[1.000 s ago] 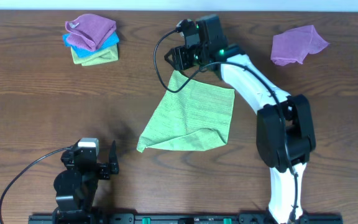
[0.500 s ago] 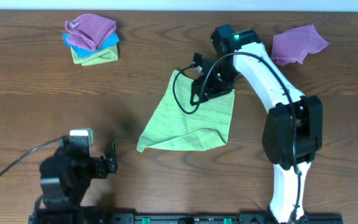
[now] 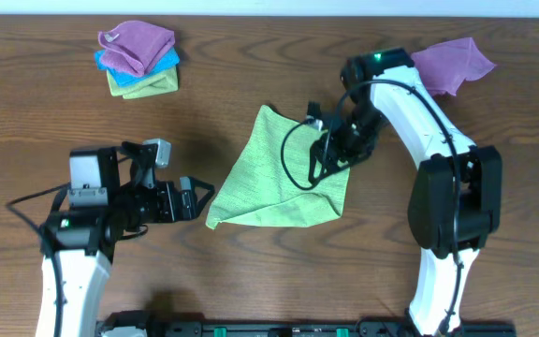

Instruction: Fold the cloth

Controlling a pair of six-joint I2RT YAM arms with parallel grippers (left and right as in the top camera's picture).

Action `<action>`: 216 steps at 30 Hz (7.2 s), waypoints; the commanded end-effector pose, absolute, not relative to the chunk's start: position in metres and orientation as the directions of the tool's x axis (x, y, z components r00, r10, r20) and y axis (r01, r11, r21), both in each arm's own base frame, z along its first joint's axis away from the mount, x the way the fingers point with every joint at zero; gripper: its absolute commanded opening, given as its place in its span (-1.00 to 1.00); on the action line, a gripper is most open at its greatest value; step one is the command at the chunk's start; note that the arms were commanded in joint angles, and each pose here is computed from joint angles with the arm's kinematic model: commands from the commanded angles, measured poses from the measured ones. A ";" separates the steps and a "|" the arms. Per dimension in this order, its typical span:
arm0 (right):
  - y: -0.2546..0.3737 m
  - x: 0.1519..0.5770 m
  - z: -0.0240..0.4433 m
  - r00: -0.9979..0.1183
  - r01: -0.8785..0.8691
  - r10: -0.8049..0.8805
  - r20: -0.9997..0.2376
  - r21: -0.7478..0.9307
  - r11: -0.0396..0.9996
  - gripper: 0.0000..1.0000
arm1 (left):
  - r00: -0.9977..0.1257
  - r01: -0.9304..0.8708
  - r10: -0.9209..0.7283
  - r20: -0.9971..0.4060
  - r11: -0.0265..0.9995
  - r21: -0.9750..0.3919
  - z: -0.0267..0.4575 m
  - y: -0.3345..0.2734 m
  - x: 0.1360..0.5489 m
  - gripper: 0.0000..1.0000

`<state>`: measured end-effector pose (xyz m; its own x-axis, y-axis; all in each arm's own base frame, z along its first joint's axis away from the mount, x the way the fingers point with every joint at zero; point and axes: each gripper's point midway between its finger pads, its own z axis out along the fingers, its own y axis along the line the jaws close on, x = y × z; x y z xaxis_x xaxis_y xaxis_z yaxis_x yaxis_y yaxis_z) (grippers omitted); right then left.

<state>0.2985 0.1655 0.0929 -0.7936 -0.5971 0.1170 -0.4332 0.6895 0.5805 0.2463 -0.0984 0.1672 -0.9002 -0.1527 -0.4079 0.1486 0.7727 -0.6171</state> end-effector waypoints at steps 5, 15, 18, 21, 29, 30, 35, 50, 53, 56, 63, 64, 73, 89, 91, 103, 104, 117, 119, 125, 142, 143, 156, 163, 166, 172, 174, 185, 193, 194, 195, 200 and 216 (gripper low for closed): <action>0.156 0.264 0.078 -0.800 -0.311 -0.577 0.166 0.707 0.635 0.55 | -0.953 0.009 -0.213 -0.215 0.689 -0.724 0.151 -0.111 0.250 0.91; 0.167 0.261 0.047 -0.830 -0.296 -0.544 0.119 0.733 0.612 0.54 | -0.971 -0.070 -0.213 -0.110 0.691 -0.719 0.114 -0.111 0.242 0.91; 0.168 0.261 0.039 -0.836 -0.299 -0.537 0.112 0.728 0.617 0.54 | -0.973 -0.085 -0.213 -0.088 0.689 -0.720 0.105 -0.111 0.235 0.91; 0.168 0.263 0.038 -0.841 -0.298 -0.530 0.108 0.725 0.621 0.50 | -0.974 -0.094 -0.213 -0.077 0.688 -0.719 0.102 -0.112 0.232 0.91; 0.179 0.256 0.037 -0.818 -0.327 -0.566 0.106 0.724 0.608 -0.60 | -0.974 -0.094 -0.213 -0.076 0.689 -0.718 0.101 -0.111 0.232 0.90; 0.180 0.254 0.036 -0.812 -0.335 -0.574 0.109 0.719 0.609 -0.81 | -0.974 -0.095 -0.213 -0.076 0.689 -0.719 0.101 -0.111 0.232 0.91; 0.169 0.245 0.034 -0.790 -0.335 -0.585 0.181 0.672 0.660 -0.97 | -0.974 -0.095 -0.213 -0.076 0.691 -0.717 0.101 -0.111 0.232 0.91; 0.120 0.245 0.105 -0.874 -0.363 -0.468 0.131 0.464 0.808 -0.97 | -0.958 -0.226 -0.283 0.051 0.634 -0.739 0.070 -0.117 0.212 0.90; 0.116 0.243 0.102 -0.879 -0.350 -0.453 0.149 0.443 0.825 -0.97 | -0.953 -0.246 -0.296 0.067 0.626 -0.740 0.068 -0.117 0.211 0.91; 0.115 0.243 0.096 -0.885 -0.339 -0.441 0.151 0.440 0.831 -0.97 | -0.948 -0.267 -0.308 0.087 0.611 -0.746 0.064 -0.119 0.208 0.91; 0.116 0.247 0.093 -0.900 -0.319 -0.412 0.141 0.431 0.844 -0.53 | -0.947 -0.274 -0.307 0.098 0.605 -0.748 0.059 -0.120 0.204 0.91; 0.116 0.245 0.094 -0.900 -0.318 -0.412 0.143 0.431 0.844 -0.44 | -0.947 -0.271 -0.307 0.095 0.605 -0.748 0.059 -0.120 0.205 0.91; 0.112 0.226 0.148 -0.941 -0.287 -0.335 0.052 0.405 0.868 0.05 | -0.946 -0.240 -0.321 0.045 0.601 -0.762 0.062 -0.119 0.218 0.91; 0.100 0.148 0.151 -0.963 -0.060 0.072 -0.258 0.468 0.882 0.25 | -0.941 -0.288 -0.322 0.106 0.595 -0.751 0.042 -0.119 0.221 0.91; 0.102 0.157 0.130 -0.943 -0.040 0.132 -0.305 0.498 0.867 0.22 | -0.941 -0.287 -0.320 0.108 0.589 -0.755 0.043 -0.120 0.221 0.91; 0.107 0.210 0.058 -0.883 -0.059 0.194 -0.427 0.512 0.857 0.11 | -0.945 -0.278 -0.303 0.121 0.556 -0.783 0.050 -0.126 0.220 0.91; 0.107 0.213 0.055 -0.883 -0.056 0.195 -0.428 0.507 0.860 0.11 | -0.946 -0.277 -0.300 0.123 0.550 -0.788 0.051 -0.127 0.219 0.91; 0.121 0.238 0.019 -0.914 -0.052 0.179 -0.363 0.543 0.838 -0.01 | -0.947 -0.276 -0.297 0.126 0.542 -0.794 0.052 -0.128 0.219 0.91; 0.129 0.239 0.026 -0.913 -0.084 0.170 -0.370 0.579 0.811 -0.11 | -0.947 -0.276 -0.297 0.127 0.542 -0.794 0.052 -0.128 0.219 0.91; 0.149 0.220 0.038 -0.943 -0.119 0.130 -0.305 0.678 0.725 -0.19 | -0.947 -0.271 -0.297 0.121 0.542 -0.795 0.053 -0.128 0.220 0.91; 0.130 0.183 0.055 -0.950 -0.024 0.182 -0.255 0.639 0.769 -0.12 | -0.950 -0.244 -0.301 0.084 0.548 -0.800 0.053 -0.127 0.227 0.91; 0.129 0.183 0.059 -0.944 -0.014 0.202 -0.262 0.641 0.768 -0.11 | -0.950 -0.244 -0.301 0.083 0.549 -0.799 0.053 -0.126 0.227 0.91; 0.099 0.158 0.107 -0.888 0.130 0.357 -0.290 0.585 0.800 -0.09 | -0.958 -0.244 -0.278 0.066 0.674 -0.697 0.029 -0.127 0.219 0.91; 0.102 0.146 0.108 -0.905 0.159 0.358 -0.229 0.599 0.785 -0.07 | -0.949 -0.279 -0.302 0.090 0.671 -0.687 0.015 -0.127 0.226 0.91; 0.103 0.146 0.109 -0.906 0.157 0.358 -0.227 0.603 0.782 -0.07 | -0.951 -0.276 -0.291 0.107 0.639 -0.718 0.014 -0.134 0.230 0.91; 0.107 0.144 0.111 -0.912 0.148 0.349 -0.214 0.622 0.769 -0.05 | -0.953 -0.286 -0.264 0.148 0.628 -0.723 0.006 -0.145 0.226 0.93; 0.108 0.143 0.111 -0.913 0.152 0.351 -0.207 0.626 0.765 -0.05 | -0.957 -0.279 -0.243 0.157 0.635 -0.721 0.003 -0.152 0.222 0.91; 0.096 0.117 0.093 -0.925 0.258 0.368 -0.099 0.546 0.797 -0.02 | -0.969 -0.237 -0.218 0.116 0.690 -0.683 -0.005 -0.155 0.221 -0.43; 0.083 0.117 0.074 -0.914 0.294 0.391 -0.112 0.482 0.825 0.08 | -0.970 -0.233 -0.217 0.112 0.687 -0.688 -0.005 -0.155 0.222 -0.88; 0.084 0.118 0.067 -0.907 0.314 0.408 -0.100 0.484 0.817 0.08 | -0.970 -0.233 -0.215 0.113 0.685 -0.690 -0.004 -0.156 0.222 -0.88; 0.084 0.119 0.062 -0.902 0.329 0.422 -0.092 0.486 0.810 0.08 | -0.970 -0.232 -0.213 0.115 0.682 -0.694 -0.003 -0.156 0.222 -0.89; 0.085 0.127 0.039 -0.880 0.365 0.467 -0.088 0.505 0.782 0.08 | -0.971 -0.232 -0.209 0.119 0.676 -0.700 -0.002 -0.158 0.221 -0.88; 0.085 0.143 0.008 -0.800 0.466 0.596 -0.072 0.551 0.692 0.08 | -0.971 -0.230 -0.199 0.129 0.657 -0.718 0.001 -0.161 0.219 -0.88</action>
<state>0.1412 0.0890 0.0122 -0.8244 0.5611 -0.0743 0.4316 0.7082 0.5587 0.2243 -0.1597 0.0033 -0.9710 -0.2095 0.1149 -0.2272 0.6608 -0.7153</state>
